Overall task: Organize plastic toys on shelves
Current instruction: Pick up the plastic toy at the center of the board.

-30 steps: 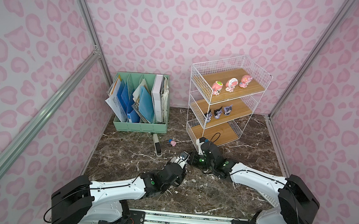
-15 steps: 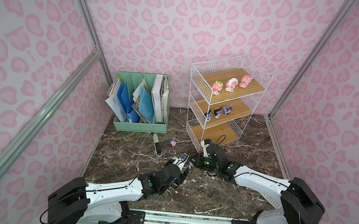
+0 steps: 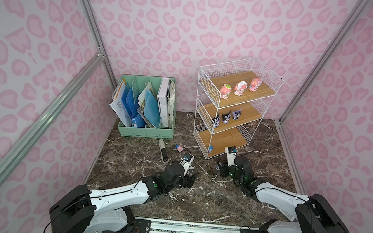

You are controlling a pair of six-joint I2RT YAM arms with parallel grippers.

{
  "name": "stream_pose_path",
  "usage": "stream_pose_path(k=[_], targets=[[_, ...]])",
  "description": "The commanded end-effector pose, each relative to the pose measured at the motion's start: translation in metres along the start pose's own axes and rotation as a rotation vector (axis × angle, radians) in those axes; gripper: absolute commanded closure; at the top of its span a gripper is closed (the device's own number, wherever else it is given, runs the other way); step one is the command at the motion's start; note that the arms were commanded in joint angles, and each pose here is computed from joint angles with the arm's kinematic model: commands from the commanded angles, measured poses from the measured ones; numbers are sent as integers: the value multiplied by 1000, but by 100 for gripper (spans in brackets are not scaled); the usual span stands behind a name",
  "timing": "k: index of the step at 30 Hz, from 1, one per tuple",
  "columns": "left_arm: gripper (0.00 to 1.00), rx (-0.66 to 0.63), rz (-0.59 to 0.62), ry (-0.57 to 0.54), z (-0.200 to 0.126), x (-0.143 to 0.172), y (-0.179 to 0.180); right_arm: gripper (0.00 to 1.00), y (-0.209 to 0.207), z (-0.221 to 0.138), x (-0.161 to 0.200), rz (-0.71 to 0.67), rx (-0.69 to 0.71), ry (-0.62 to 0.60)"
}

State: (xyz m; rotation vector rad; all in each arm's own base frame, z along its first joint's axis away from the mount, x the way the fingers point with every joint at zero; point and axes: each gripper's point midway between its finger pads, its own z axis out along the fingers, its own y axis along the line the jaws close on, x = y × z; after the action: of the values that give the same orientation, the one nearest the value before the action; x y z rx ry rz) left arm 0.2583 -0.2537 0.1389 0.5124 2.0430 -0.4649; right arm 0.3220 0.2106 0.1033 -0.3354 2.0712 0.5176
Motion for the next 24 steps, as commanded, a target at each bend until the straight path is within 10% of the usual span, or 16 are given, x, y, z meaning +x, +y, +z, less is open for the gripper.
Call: stream_pose_path(k=[1,24], targets=[[8,47,-49,35,2,-1,-1,80,-5,2,-34,-139,-4,-152],[1,-63,-203,80,16,-1,49,78,-43,66,-58,-253,38,-224]])
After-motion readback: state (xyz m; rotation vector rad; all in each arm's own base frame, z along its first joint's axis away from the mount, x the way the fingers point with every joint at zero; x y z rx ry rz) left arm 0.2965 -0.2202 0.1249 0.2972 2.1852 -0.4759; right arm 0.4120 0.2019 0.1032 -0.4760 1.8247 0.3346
